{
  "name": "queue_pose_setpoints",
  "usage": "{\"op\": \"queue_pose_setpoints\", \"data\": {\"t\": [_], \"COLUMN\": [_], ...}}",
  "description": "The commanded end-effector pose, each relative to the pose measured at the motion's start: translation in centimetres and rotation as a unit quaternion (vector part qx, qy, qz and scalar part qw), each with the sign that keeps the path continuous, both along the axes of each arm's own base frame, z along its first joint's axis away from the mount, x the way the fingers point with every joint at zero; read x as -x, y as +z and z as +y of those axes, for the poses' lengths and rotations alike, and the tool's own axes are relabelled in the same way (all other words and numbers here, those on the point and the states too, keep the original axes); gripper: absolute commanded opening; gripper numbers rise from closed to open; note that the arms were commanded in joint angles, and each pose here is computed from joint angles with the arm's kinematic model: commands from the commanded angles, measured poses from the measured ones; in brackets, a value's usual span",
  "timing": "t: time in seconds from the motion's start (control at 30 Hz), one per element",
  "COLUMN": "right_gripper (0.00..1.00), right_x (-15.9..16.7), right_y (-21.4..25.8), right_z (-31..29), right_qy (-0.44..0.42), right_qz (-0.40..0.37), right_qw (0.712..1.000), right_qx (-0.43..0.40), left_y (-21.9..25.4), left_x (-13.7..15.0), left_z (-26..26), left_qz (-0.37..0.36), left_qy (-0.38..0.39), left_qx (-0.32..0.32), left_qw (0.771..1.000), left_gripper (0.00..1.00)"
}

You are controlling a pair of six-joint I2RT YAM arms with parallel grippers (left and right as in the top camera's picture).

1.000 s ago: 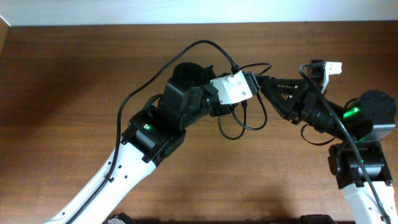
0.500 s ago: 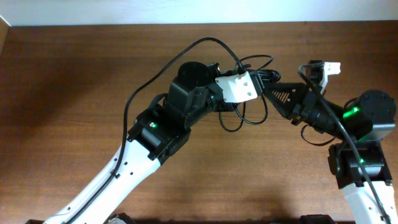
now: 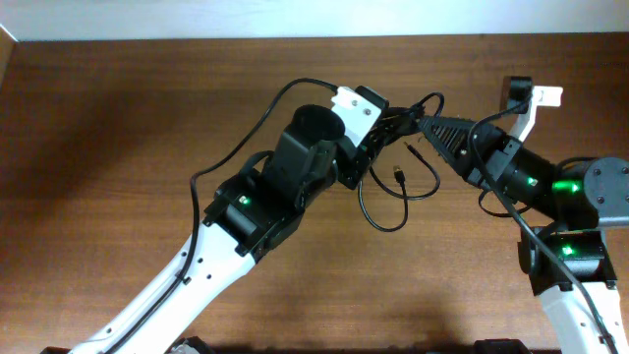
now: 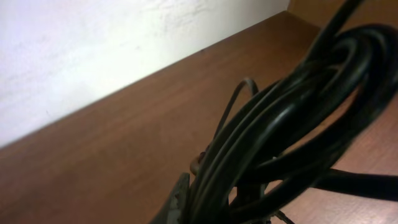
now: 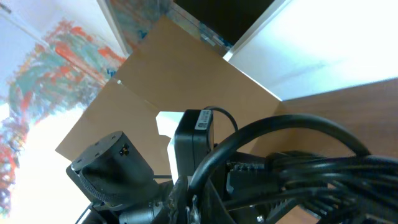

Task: Untangle cables

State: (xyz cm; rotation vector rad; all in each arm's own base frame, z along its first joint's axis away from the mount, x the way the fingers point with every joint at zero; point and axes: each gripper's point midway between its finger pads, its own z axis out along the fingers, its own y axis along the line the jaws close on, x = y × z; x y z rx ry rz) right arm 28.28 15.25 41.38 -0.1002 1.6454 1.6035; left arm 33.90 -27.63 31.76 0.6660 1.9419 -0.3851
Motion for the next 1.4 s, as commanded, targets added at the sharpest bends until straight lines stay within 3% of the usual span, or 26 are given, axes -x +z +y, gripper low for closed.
{"op": "queue_pose_setpoints", "data": {"t": [0.0, 0.13, 0.3, 0.53, 0.6, 0.63, 0.67, 0.7, 0.8, 0.83, 0.87, 1.03, 1.13, 1.27, 1.37], "right_gripper": [0.04, 0.04, 0.04, 0.06, 0.63, 0.79, 0.83, 0.95, 0.95, 0.95, 0.95, 0.94, 0.9, 0.87, 0.85], "right_x": [0.9, 0.6, -0.1, -0.2, -0.5, -0.7, -0.9, -1.2, -2.2, -2.6, -3.0, -2.2, -1.2, 1.9, 2.1], "right_y": [1.4, 1.2, -1.4, -6.2, -6.6, -6.8, -6.9, -7.0, -7.1, -7.1, -7.0, -6.8, -6.2, -4.1, -4.0], "right_z": [0.1, 0.1, 0.1, 0.1, 0.1, 0.1, 0.1, -0.1, -1.5, -2.2, -3.3, -4.0, -3.3, -1.8, -1.7], "right_qy": [0.0, -0.01, -0.005, 0.0, 0.001, -0.001, -0.003, -0.012, -0.049, -0.06, -0.077, -0.059, -0.027, 0.056, 0.062], "right_qz": [-0.083, -0.112, -0.031, 0.04, 0.046, 0.049, 0.051, 0.053, 0.056, 0.048, 0.017, -0.153, -0.182, -0.275, -0.28], "right_qw": [0.996, 0.992, 0.998, 0.994, 0.994, 0.994, 0.994, 0.993, 0.992, 0.991, 0.989, 0.962, 0.959, 0.94, 0.938], "right_qx": [0.03, 0.05, 0.052, 0.098, 0.1, 0.1, 0.101, 0.102, 0.103, 0.108, 0.127, 0.22, 0.215, 0.196, 0.195], "left_y": [-0.7, -1.6, 0.2, 5.4, 5.8, 5.8, 5.8, 5.8, 5.8, 5.9, 6.0, 7.0, 7.2, 7.2, 7.1], "left_x": [-0.2, 0.2, -1.6, -2.0, -1.7, -1.7, -1.7, -1.7, -1.5, -1.2, -0.2, 4.0, 4.9, 5.8, 6.7], "left_z": [0.8, 1.2, 5.2, 8.5, 8.2, 8.2, 8.1, 8.1, 7.4, 6.5, 4.3, -0.1, -0.5, -1.0, -1.6], "left_qz": [0.047, 0.084, 0.038, -0.019, -0.02, -0.02, -0.02, -0.021, -0.033, -0.041, -0.055, -0.023, -0.009, 0.002, 0.015], "left_qy": [0.051, 0.072, 0.198, 0.237, 0.226, 0.223, 0.222, 0.221, 0.183, 0.145, 0.056, -0.147, -0.184, -0.206, -0.238], "left_qx": [0.038, 0.053, 0.063, 0.135, 0.143, 0.14, 0.14, 0.138, 0.109, 0.092, 0.066, 0.125, 0.139, 0.148, 0.157], "left_qw": [0.997, 0.992, 0.977, 0.962, 0.963, 0.964, 0.965, 0.965, 0.976, 0.984, 0.995, 0.981, 0.973, 0.967, 0.958], "left_gripper": [0.0, 0.0, 0.0, 0.0, 0.0, 0.0, 0.0, 0.0, 0.0, 0.0, 0.0, 0.0, 0.0, 0.0, 0.0]}}
